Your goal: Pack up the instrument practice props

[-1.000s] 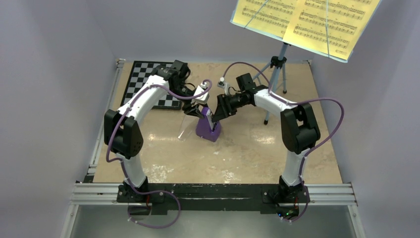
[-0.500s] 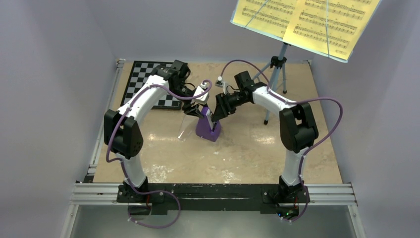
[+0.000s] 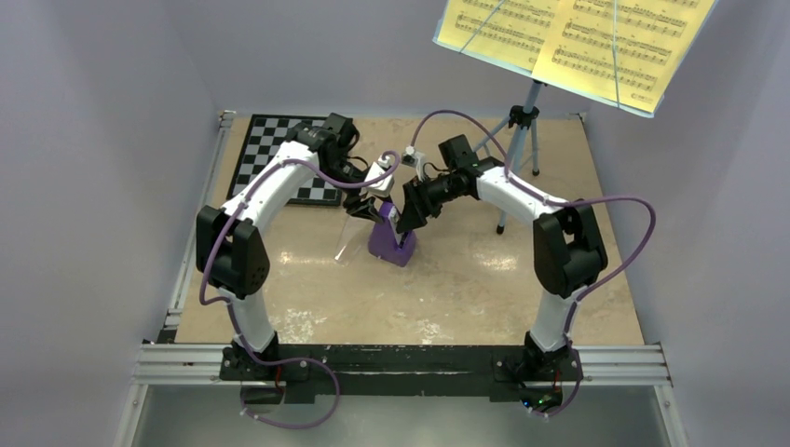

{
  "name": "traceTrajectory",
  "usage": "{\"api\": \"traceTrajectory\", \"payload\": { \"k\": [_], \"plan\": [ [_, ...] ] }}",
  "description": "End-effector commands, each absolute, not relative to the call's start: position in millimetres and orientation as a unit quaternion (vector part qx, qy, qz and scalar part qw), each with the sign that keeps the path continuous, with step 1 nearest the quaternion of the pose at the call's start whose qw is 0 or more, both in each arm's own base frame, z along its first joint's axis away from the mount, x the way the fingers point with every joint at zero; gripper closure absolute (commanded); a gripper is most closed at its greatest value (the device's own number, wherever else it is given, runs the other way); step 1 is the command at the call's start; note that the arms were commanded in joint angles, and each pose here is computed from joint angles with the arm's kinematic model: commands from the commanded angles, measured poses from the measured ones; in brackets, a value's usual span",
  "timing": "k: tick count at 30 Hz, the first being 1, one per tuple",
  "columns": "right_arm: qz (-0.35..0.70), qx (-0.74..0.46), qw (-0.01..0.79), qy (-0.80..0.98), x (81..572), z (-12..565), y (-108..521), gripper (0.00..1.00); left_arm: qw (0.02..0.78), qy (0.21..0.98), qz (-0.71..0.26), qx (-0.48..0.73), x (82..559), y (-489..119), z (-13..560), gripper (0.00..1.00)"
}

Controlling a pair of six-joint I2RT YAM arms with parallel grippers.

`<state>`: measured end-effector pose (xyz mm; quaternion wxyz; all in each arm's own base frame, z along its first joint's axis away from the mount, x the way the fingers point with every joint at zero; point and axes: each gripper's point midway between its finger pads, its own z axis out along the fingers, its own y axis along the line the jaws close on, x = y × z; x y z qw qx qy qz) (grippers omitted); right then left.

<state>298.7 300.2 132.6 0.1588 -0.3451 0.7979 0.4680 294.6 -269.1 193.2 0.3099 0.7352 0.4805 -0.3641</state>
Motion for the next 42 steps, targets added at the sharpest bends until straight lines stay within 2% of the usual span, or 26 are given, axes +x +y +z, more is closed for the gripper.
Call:
{"api": "traceTrajectory", "payload": {
  "k": [1,10,12,17,18,19,32,38,42],
  "plan": [
    [0.467,-0.381,0.211,0.770,302,160,305,0.27,0.279,0.484,-0.371,0.742,288,-271,173,1.00],
    [0.459,-0.400,0.232,0.759,286,179,294,0.24,0.297,0.483,-0.355,0.743,295,-272,181,0.99],
    [0.458,-0.405,0.233,0.757,282,181,292,0.23,0.303,0.487,-0.351,0.740,298,-274,184,0.87],
    [0.452,-0.400,0.236,0.761,281,184,286,0.21,0.339,0.502,-0.332,0.723,309,-275,195,0.44],
    [0.450,-0.398,0.238,0.763,282,185,284,0.21,0.345,0.503,-0.328,0.721,309,-275,196,0.17],
    [0.448,-0.398,0.241,0.764,282,186,283,0.21,0.352,0.505,-0.323,0.719,310,-275,199,0.02],
    [0.420,-0.400,0.262,0.771,266,209,260,0.17,0.406,0.551,-0.279,0.674,282,-235,254,0.00],
    [0.388,-0.387,0.278,0.789,263,220,241,0.17,0.445,0.655,-0.241,0.561,283,-204,269,0.00],
    [0.345,-0.378,0.297,0.806,262,225,224,0.16,0.461,0.757,-0.195,0.419,300,-171,262,0.00]
  ]
}}
